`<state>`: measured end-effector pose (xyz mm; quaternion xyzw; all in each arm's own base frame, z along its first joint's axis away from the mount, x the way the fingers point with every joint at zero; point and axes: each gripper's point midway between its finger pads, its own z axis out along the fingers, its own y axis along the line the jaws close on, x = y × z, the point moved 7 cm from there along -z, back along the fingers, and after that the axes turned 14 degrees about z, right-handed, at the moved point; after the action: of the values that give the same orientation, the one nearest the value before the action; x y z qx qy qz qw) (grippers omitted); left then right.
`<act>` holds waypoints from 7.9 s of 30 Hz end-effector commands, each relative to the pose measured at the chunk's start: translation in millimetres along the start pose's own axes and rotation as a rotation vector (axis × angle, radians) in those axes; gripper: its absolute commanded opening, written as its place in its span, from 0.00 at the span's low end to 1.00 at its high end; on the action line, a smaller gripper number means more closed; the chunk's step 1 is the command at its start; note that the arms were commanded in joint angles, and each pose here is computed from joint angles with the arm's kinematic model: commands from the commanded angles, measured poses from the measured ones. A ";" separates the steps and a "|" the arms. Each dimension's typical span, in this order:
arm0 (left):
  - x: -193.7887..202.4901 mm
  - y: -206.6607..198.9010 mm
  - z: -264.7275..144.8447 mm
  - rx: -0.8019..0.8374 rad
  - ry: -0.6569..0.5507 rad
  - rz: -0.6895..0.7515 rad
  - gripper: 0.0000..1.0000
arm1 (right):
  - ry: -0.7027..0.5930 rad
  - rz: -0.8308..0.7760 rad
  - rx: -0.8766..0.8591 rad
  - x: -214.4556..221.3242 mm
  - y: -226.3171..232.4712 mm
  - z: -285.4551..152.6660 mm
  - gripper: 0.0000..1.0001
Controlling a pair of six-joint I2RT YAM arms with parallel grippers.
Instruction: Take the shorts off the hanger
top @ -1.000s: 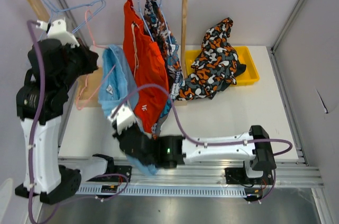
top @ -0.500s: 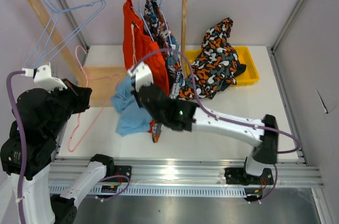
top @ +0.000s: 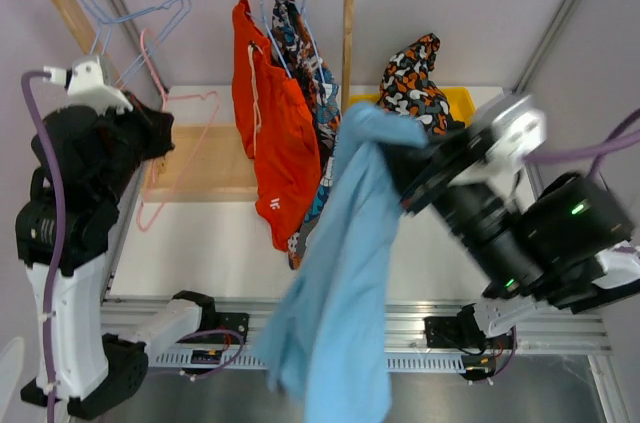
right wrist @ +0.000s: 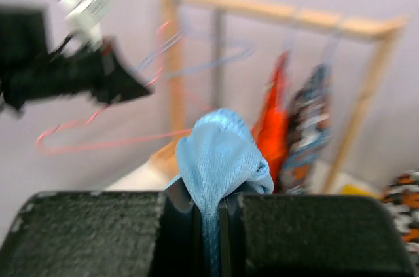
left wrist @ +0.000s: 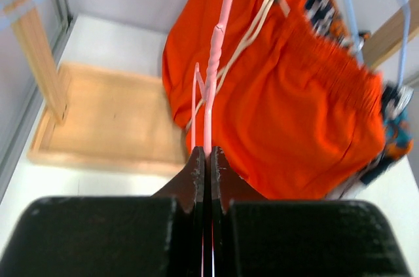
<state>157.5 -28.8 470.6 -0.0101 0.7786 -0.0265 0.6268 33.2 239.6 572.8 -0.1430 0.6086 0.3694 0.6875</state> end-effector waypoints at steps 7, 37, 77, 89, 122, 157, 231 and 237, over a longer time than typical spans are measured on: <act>-106.8 -21.1 58.7 0.045 -0.233 0.070 0.00 | -0.112 -0.055 0.244 -62.3 -76.9 13.9 0.00; -65.6 -9.5 221.3 -0.099 -0.060 0.081 0.06 | 0.138 -0.121 0.437 34.3 -177.9 46.8 0.00; -25.3 7.0 111.5 -0.025 -0.108 0.046 0.99 | 0.016 0.229 0.733 208.2 -542.5 251.2 0.00; -52.2 -50.6 101.6 0.234 -0.157 0.032 0.99 | -0.062 0.184 0.958 168.4 -483.4 150.0 0.99; -62.9 -137.9 230.8 0.236 -0.095 -0.031 0.26 | -0.152 0.257 0.819 118.7 -306.5 -39.3 1.00; -133.9 -92.1 85.6 0.260 -0.320 -0.083 0.00 | 0.136 0.104 -0.095 162.3 6.9 175.6 0.99; -104.6 -81.3 137.1 0.084 -0.164 0.073 0.00 | 0.265 -0.108 -0.145 152.0 41.6 -127.4 0.00; -112.8 -74.9 166.0 0.058 -0.205 0.057 0.00 | 0.286 0.000 -0.129 169.1 22.2 -131.8 0.00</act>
<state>336.8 -116.7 513.9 0.0538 0.7617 -0.0344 0.6448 -93.7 239.9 388.1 -0.3027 0.6531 0.3575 0.5950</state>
